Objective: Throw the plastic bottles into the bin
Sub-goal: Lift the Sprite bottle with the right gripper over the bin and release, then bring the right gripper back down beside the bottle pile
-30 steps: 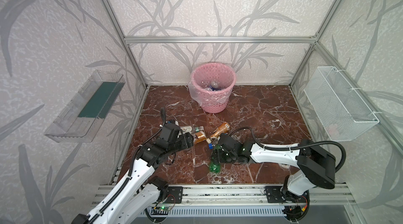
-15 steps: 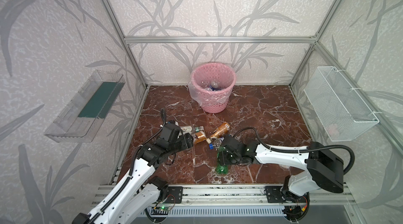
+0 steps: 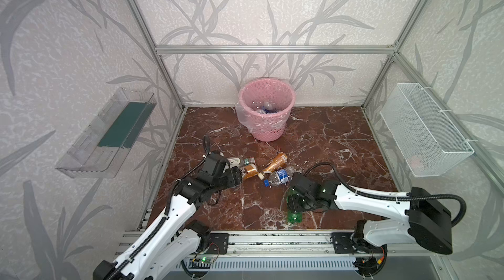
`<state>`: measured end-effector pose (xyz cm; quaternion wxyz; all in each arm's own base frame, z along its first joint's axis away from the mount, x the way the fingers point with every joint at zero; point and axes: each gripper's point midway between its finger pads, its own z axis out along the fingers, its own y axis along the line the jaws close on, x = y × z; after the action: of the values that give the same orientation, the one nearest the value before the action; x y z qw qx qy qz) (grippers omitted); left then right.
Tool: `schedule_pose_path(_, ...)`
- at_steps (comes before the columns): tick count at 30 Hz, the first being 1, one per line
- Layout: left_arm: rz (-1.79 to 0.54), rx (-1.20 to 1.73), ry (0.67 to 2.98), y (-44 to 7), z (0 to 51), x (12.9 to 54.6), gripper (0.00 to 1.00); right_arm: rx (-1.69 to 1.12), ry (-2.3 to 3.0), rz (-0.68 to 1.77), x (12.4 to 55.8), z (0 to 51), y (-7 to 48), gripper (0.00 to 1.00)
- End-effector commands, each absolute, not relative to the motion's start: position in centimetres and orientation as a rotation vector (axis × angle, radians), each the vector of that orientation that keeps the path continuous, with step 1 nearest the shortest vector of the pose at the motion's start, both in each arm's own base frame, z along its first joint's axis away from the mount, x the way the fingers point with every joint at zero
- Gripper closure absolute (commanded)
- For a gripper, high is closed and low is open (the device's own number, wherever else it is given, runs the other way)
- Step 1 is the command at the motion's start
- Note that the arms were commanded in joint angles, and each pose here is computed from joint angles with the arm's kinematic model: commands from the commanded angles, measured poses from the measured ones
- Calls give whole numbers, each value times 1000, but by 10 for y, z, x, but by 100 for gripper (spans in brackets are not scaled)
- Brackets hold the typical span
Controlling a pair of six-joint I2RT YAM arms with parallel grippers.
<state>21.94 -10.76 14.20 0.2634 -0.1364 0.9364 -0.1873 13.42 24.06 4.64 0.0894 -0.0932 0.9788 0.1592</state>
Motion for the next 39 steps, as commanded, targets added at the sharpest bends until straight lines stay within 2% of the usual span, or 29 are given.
schedule_pose_path(1,-513,-396,2536,-108,139,221,14,-338,2914,390,130,46,223,43)
schedule_pose_path(4,-512,-396,2539,-108,139,222,14,-323,2859,406,148,61,220,43)
schedule_pose_path(7,-511,-394,2535,-109,142,224,14,-353,2735,460,177,101,226,43)
schedule_pose_path(9,-515,-392,2528,-110,147,227,14,-384,2601,524,211,150,237,43)
schedule_pose_path(12,-525,-384,2512,-112,158,232,14,-374,2351,587,280,263,253,43)
schedule_pose_path(14,-533,-383,2498,-114,167,236,14,-341,2167,602,324,347,261,38)
schedule_pose_path(17,-550,-378,2479,-116,181,240,15,-238,2073,576,375,404,258,20)
schedule_pose_path(19,-555,-384,2468,-115,186,239,15,-154,2099,582,391,407,247,13)
schedule_pose_path(21,-557,-392,2456,-113,189,237,15,-141,2099,585,389,403,243,0)
schedule_pose_path(24,-547,-402,2445,-108,188,233,14,-132,2157,595,372,367,236,1)
schedule_pose_path(28,-539,-402,2466,-107,180,230,14,-138,2307,579,337,296,224,0)
schedule_pose_path(32,-534,-411,2478,-106,171,228,14,-123,2447,568,296,227,207,3)
schedule_pose_path(39,-533,-415,2504,-107,156,227,14,-89,2605,614,247,152,198,9)
